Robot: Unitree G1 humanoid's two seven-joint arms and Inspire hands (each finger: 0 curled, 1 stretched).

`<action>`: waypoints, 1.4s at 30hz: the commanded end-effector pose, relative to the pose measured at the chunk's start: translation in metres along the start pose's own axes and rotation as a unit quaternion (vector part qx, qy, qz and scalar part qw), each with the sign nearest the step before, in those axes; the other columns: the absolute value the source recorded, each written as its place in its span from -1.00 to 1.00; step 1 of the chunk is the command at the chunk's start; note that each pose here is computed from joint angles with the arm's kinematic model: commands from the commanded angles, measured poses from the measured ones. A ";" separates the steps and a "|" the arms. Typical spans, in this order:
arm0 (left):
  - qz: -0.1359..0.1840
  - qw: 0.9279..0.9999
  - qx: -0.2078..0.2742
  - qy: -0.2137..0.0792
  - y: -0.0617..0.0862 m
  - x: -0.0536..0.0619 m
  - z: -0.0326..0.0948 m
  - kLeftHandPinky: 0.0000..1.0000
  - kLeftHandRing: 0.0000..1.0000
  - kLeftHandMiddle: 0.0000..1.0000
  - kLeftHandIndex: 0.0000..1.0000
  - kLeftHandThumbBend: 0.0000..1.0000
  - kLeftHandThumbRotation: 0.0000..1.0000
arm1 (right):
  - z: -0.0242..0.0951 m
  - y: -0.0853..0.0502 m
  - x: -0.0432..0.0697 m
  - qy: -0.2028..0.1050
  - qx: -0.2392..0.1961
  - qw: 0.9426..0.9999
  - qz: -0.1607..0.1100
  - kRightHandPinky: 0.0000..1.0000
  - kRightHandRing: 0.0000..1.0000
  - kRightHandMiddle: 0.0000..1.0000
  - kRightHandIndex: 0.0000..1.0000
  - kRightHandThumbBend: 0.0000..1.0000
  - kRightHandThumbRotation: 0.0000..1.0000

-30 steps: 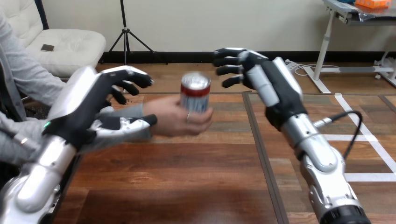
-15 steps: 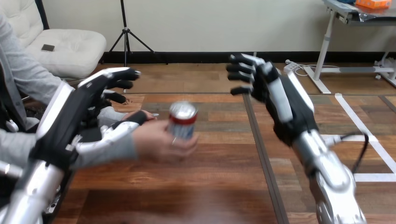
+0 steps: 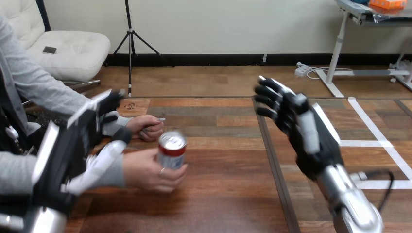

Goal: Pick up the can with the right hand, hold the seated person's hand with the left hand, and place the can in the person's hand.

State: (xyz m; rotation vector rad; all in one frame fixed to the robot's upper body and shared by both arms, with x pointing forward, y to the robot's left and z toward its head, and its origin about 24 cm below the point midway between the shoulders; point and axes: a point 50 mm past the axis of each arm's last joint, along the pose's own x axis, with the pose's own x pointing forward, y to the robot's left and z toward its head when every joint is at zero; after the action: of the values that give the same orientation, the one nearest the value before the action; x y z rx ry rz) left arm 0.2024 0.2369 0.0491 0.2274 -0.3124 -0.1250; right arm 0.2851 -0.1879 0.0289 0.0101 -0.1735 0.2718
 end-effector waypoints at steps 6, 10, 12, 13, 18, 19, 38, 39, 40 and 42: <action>0.003 0.998 -0.056 -0.026 -0.010 -0.012 0.001 0.99 0.99 0.92 0.82 0.37 0.96 | 0.018 -0.004 -0.011 -0.048 -0.004 0.999 0.002 0.76 0.78 0.76 0.75 0.90 1.00; 0.001 0.997 -0.072 -0.026 -0.016 -0.021 -0.003 1.00 1.00 0.92 0.83 0.30 0.98 | 0.014 -0.001 -0.022 -0.042 0.008 0.999 -0.002 0.77 0.78 0.77 0.76 0.90 1.00; 0.001 0.997 -0.077 -0.025 -0.018 -0.024 -0.004 1.00 0.99 0.92 0.84 0.29 0.99 | 0.013 0.000 -0.026 -0.042 0.011 0.999 -0.002 0.79 0.78 0.78 0.76 0.88 1.00; 0.001 0.996 -0.086 -0.024 -0.021 -0.027 -0.005 1.00 0.99 0.92 0.84 0.28 0.99 | 0.012 0.001 -0.029 -0.040 0.014 0.999 -0.002 0.79 0.78 0.78 0.76 0.87 1.00; 0.006 0.992 -0.126 -0.031 -0.029 -0.034 -0.008 1.00 0.99 0.92 0.86 0.21 1.00 | 0.008 0.003 -0.039 -0.033 0.023 0.999 -0.002 0.83 0.79 0.80 0.78 0.85 1.00; 0.006 0.990 -0.135 -0.031 -0.031 -0.036 -0.009 1.00 0.99 0.92 0.86 0.20 1.00 | 0.007 0.004 -0.042 -0.031 0.027 0.999 -0.002 0.83 0.79 0.80 0.78 0.85 1.00; 0.014 0.985 -0.170 -0.034 -0.047 -0.037 -0.012 1.00 1.00 0.94 0.89 0.09 1.00 | -0.001 0.014 -0.063 -0.018 0.057 0.998 -0.004 0.89 0.85 0.84 0.83 0.82 1.00; 0.014 0.985 -0.170 -0.034 -0.047 -0.037 -0.012 1.00 1.00 0.95 0.89 0.08 1.00 | -0.001 0.014 -0.063 -0.018 0.058 0.998 -0.004 0.90 0.85 0.84 0.84 0.82 1.00; 0.012 0.985 -0.170 -0.035 -0.046 -0.036 -0.011 1.00 1.00 0.95 0.90 0.08 1.00 | -0.001 0.015 -0.063 -0.019 0.058 0.998 -0.005 0.91 0.85 0.84 0.84 0.82 1.00; 0.011 0.985 -0.171 -0.036 -0.045 -0.035 -0.010 1.00 1.00 0.95 0.90 0.08 1.00 | 0.000 0.015 -0.063 -0.020 0.058 0.998 -0.007 0.92 0.86 0.84 0.84 0.82 1.00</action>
State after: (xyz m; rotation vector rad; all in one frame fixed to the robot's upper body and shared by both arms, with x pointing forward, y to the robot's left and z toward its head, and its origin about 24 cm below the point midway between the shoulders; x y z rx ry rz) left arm 0.1555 0.2027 0.0044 -0.1173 -0.2763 -0.1519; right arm 0.2068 -0.1959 -0.0086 0.1398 -0.0697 0.2377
